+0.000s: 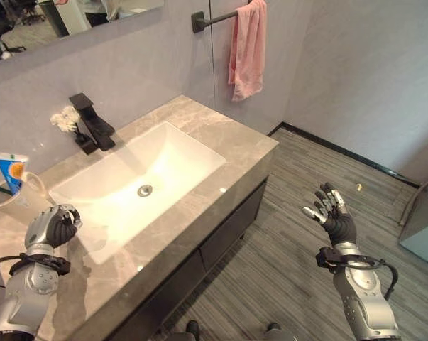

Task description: Put brush and paste in cup on sink, flatten towel.

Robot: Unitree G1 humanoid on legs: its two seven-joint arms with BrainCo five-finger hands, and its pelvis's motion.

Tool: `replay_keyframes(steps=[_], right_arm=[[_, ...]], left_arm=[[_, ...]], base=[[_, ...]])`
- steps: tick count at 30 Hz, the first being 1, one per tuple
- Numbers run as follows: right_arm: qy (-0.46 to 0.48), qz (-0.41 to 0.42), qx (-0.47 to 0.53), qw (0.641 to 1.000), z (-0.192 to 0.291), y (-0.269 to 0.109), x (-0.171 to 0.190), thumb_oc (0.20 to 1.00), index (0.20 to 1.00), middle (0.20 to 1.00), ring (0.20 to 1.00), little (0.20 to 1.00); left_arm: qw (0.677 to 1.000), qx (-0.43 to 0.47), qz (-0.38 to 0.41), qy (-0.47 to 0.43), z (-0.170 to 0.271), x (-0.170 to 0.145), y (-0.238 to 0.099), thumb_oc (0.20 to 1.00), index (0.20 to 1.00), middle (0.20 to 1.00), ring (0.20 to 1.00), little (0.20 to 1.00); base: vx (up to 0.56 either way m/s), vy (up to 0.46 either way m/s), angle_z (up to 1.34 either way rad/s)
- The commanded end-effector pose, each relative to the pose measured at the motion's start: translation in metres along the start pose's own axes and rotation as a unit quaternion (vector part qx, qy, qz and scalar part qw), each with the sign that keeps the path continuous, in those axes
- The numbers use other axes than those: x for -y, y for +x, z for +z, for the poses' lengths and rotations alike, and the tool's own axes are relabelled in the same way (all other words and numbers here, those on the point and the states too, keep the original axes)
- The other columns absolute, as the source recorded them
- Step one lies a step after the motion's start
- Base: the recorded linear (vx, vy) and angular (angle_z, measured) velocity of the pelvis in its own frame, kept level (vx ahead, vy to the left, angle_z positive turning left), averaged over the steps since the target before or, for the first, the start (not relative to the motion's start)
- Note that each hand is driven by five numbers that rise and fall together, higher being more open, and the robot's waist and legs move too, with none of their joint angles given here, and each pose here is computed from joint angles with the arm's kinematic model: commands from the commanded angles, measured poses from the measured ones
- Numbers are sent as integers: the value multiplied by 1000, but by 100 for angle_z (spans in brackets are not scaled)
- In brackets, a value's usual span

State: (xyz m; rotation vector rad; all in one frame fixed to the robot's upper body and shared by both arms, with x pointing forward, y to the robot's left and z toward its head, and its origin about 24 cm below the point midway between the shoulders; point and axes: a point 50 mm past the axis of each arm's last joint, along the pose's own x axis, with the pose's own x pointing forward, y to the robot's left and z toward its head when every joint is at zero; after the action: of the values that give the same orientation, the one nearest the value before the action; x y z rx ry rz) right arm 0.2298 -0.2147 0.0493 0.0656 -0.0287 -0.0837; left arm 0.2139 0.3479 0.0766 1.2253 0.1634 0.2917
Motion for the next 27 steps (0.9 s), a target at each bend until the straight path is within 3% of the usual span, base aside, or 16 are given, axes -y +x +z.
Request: replay_keyframes(steps=[1,15,20,27], right_arm=[[-11,20,79,997,32,13,-7,1000,1000,1000,1000,1000],[16,57,90,994,37,18,-23,1000,1000,1000,1000,1000],[30,60,92,994,39,18,-23,1000,1000,1000,1000,1000],[54,136,88,985,42,23,-52,1000,1000,1000,1000,1000]], left_arm=[[996,52,62,49,17,-42,16,200,200,200,200,200],[998,51,46,11,22,-23,14,200,200,200,200,200],[997,74,35,-12,42,-12,25,200,200,200,200,200],[993,107,13,-49,73,5,41,200,200,200,200,200]], base=[[-160,144,10],[-14,-112,6],[-75,-205,85],[-49,-80,79]])
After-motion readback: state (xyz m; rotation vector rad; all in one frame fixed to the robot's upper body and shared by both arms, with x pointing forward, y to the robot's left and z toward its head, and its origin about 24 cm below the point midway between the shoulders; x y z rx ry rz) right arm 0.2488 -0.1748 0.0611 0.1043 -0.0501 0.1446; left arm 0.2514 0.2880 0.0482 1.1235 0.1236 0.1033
